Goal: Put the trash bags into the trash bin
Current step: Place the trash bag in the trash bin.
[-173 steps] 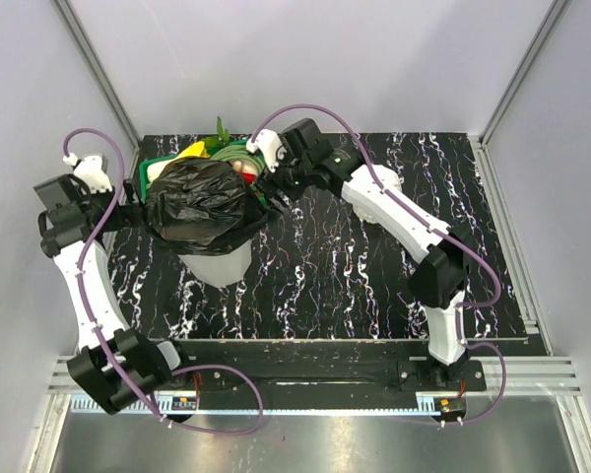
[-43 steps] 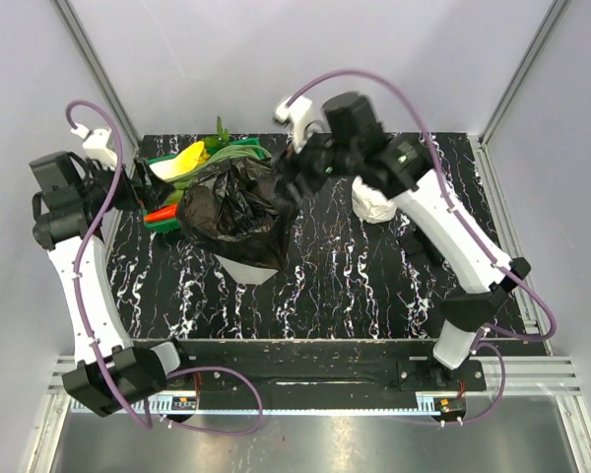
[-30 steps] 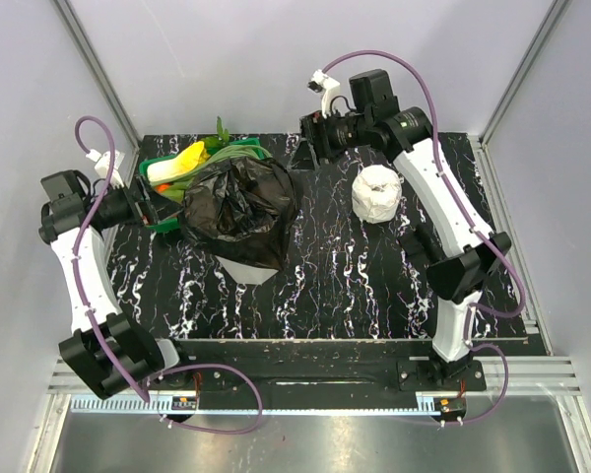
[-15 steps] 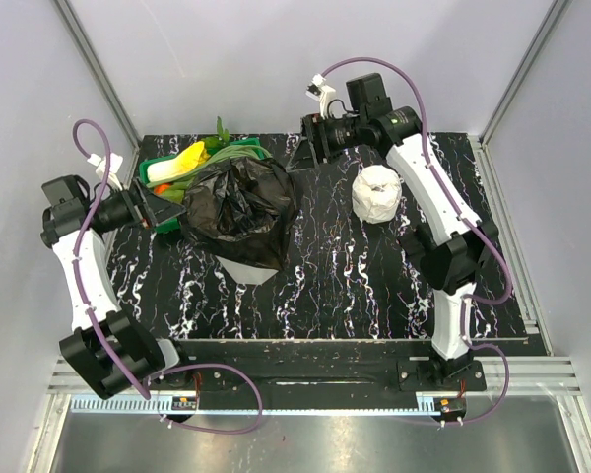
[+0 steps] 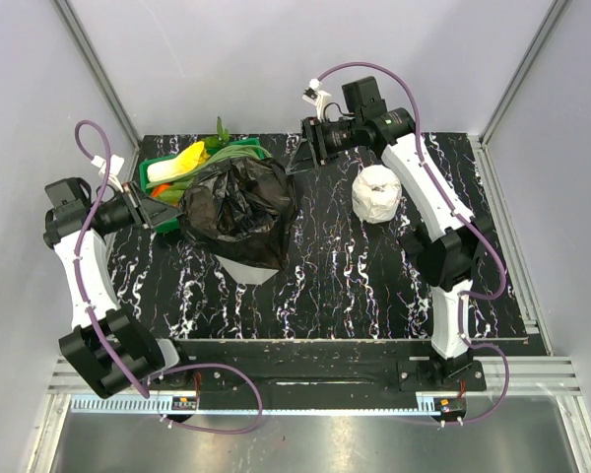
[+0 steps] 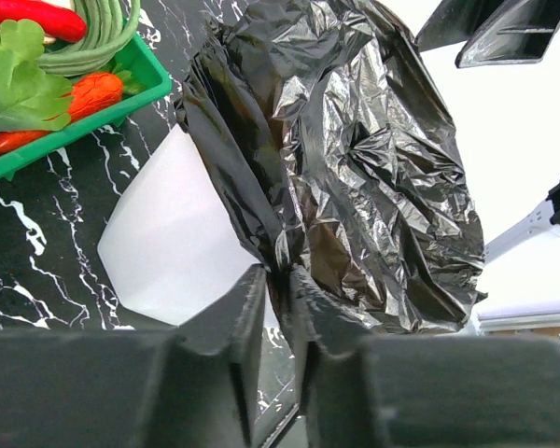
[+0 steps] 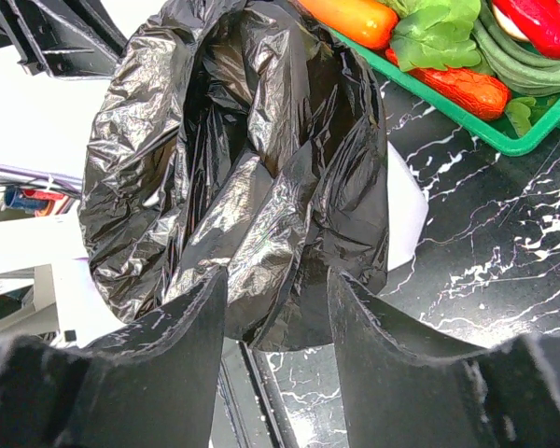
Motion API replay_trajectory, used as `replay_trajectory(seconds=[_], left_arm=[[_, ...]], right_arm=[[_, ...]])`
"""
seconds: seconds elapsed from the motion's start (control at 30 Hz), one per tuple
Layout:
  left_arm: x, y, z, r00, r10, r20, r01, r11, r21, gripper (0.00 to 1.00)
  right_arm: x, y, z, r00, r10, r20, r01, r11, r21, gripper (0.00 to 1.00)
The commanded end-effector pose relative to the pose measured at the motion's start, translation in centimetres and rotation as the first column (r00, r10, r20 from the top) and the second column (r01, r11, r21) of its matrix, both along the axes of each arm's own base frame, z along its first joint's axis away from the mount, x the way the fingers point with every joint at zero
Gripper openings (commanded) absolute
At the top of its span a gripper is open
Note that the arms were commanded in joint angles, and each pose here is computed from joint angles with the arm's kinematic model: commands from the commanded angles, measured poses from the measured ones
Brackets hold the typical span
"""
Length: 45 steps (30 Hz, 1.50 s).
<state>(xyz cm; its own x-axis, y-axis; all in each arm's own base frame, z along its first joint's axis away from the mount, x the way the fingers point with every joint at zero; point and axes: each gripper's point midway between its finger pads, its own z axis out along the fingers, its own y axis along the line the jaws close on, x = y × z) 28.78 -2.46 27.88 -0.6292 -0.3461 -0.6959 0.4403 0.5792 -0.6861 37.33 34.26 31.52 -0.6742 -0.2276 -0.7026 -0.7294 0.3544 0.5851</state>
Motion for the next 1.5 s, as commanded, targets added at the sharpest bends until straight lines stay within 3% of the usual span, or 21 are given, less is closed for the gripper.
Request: replay_trajectory(seconds=[0.0, 0.13, 0.33, 0.57, 0.77, 1.13, 1.27, 1.47], left_arm=[[0.2, -0.2, 1.2, 0.996, -0.041, 0.078, 0.040, 0.999, 0.004, 0.15], [0.4, -0.3, 1.1, 0.996, -0.042, 0.076, 0.041, 0.999, 0.016, 0.00], [0.8, 0.2, 0.7, 0.997, -0.024, 0.070, 0.021, 0.999, 0.041, 0.00], [1.0, 0.4, 0.7, 0.997, -0.019, 0.080, 0.014, 0.998, 0.063, 0.00], [1.1, 0.6, 0.5, 0.996, -0.009, 0.088, 0.001, 0.996, 0.088, 0.00], [1.2, 0.9, 0.1, 0.996, 0.002, 0.088, -0.013, 0.993, 0.114, 0.00], [1.5, 1.4, -0.6, 0.996, 0.021, 0.092, -0.036, 0.986, 0.161, 0.00], [2.1, 2.7, -2.2, 0.993, 0.072, 0.093, -0.093, 0.966, 0.242, 0.00]], right_arm=[[-0.3, 0.5, 0.8, 0.999, 0.030, 0.023, -0.031, 0.999, 0.032, 0.52], [-0.6, 0.9, 0.3, 0.999, 0.043, 0.017, -0.043, 0.999, 0.026, 0.51], [-0.6, 1.0, -0.4, 0.998, 0.043, 0.041, -0.043, 0.999, -0.007, 0.50], [0.0, -0.1, -1.7, 0.994, 0.013, 0.112, -0.004, 0.997, -0.083, 0.64], [0.3, -0.8, -1.7, 0.987, -0.007, 0.162, 0.026, 0.993, -0.116, 0.65], [0.1, -0.4, -2.1, 0.991, 0.016, 0.135, -0.002, 0.995, -0.098, 0.32], [0.4, -0.6, -2.7, 0.989, 0.002, 0.145, 0.016, 0.993, -0.121, 0.13], [1.4, -1.4, -4.6, 0.985, -0.029, 0.171, 0.060, 0.982, -0.179, 0.07]])
